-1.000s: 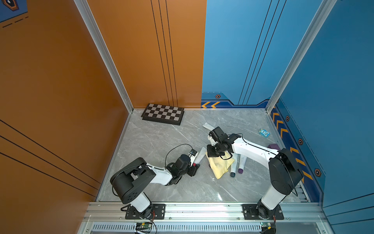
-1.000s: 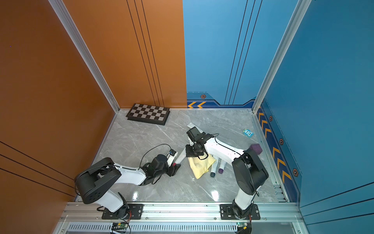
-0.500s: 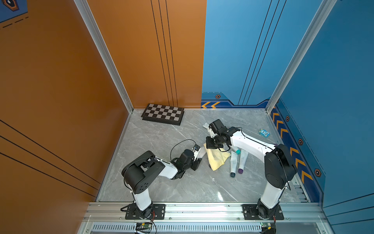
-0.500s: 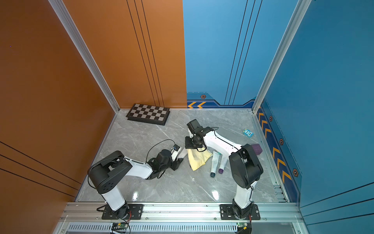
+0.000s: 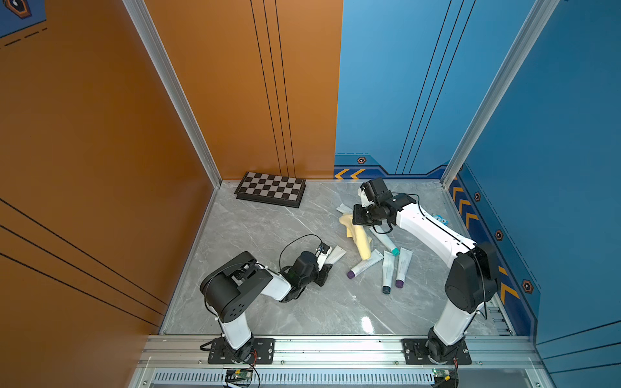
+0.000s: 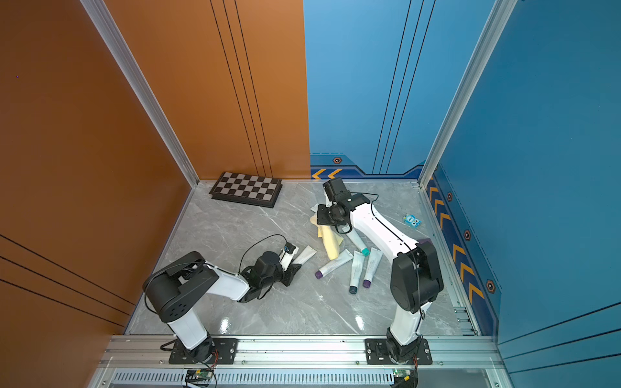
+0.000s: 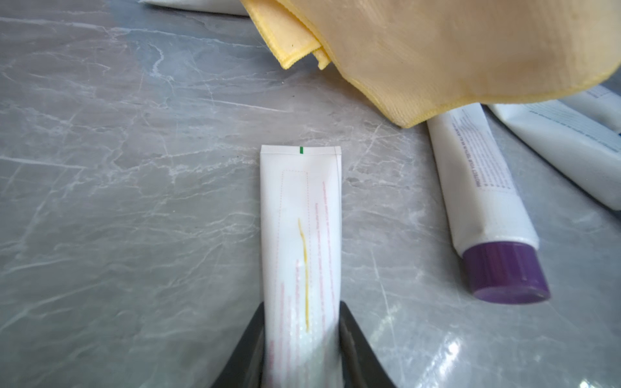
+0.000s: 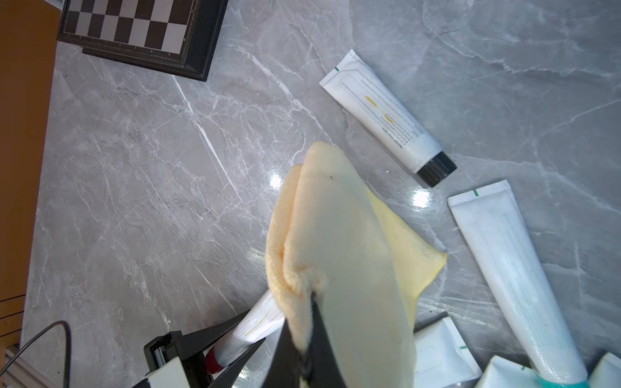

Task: Wipe the surface of the toothpaste tube
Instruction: Wipe the dirt from the toothpaste tube.

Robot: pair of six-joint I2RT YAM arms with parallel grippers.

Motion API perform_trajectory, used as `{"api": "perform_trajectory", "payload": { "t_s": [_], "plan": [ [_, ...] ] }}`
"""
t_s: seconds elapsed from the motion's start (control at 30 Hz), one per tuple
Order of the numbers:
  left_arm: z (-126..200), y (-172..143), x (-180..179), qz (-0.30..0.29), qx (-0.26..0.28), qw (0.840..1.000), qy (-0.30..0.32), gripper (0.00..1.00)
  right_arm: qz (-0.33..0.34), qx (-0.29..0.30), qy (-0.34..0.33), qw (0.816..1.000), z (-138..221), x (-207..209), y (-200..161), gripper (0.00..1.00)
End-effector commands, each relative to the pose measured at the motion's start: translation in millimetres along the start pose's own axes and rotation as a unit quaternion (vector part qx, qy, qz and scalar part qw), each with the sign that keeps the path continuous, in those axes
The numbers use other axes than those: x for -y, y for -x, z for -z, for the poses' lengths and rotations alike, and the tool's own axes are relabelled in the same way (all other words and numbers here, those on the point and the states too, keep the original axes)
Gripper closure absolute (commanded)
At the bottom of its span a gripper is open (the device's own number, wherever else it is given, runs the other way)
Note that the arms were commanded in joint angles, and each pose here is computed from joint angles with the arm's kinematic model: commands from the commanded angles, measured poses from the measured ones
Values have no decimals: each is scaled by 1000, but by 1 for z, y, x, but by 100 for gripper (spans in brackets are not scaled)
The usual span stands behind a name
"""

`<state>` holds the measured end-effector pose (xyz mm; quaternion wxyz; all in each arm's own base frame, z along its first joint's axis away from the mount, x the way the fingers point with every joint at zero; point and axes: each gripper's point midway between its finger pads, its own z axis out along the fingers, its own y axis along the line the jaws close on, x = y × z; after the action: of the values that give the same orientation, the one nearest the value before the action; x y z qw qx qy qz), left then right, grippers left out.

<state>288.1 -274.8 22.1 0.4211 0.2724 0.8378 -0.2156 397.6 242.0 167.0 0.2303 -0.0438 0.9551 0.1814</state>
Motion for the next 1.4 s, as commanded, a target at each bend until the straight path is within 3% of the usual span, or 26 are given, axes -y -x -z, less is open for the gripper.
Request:
{"api": "perform_trajectory", "payload": {
  "t_s": [0.0,0.07,0.23,0.37,0.8,1.17,1.37],
  "plan": [
    [15,-96,6,23,-159,987,-14,67,35,-73,-17,997,-31,-7,-43,100],
    [17,-99,9,26,-163,986,-15,65,43,-94,-6,995,-42,-16,-59,100],
    [25,-105,10,24,-163,986,1,50,35,-122,8,992,-60,-14,-88,100],
    [33,-109,9,26,-160,987,14,48,24,-135,22,990,-65,-13,-101,100],
    [32,-114,5,32,-167,985,23,72,33,-183,60,981,-81,-36,-140,100],
    [31,-114,5,32,-169,985,22,80,8,-234,88,968,-99,-38,-173,100],
    [30,-114,5,31,-169,985,20,91,21,-245,8,969,-110,-2,-189,100]
  ]
}}
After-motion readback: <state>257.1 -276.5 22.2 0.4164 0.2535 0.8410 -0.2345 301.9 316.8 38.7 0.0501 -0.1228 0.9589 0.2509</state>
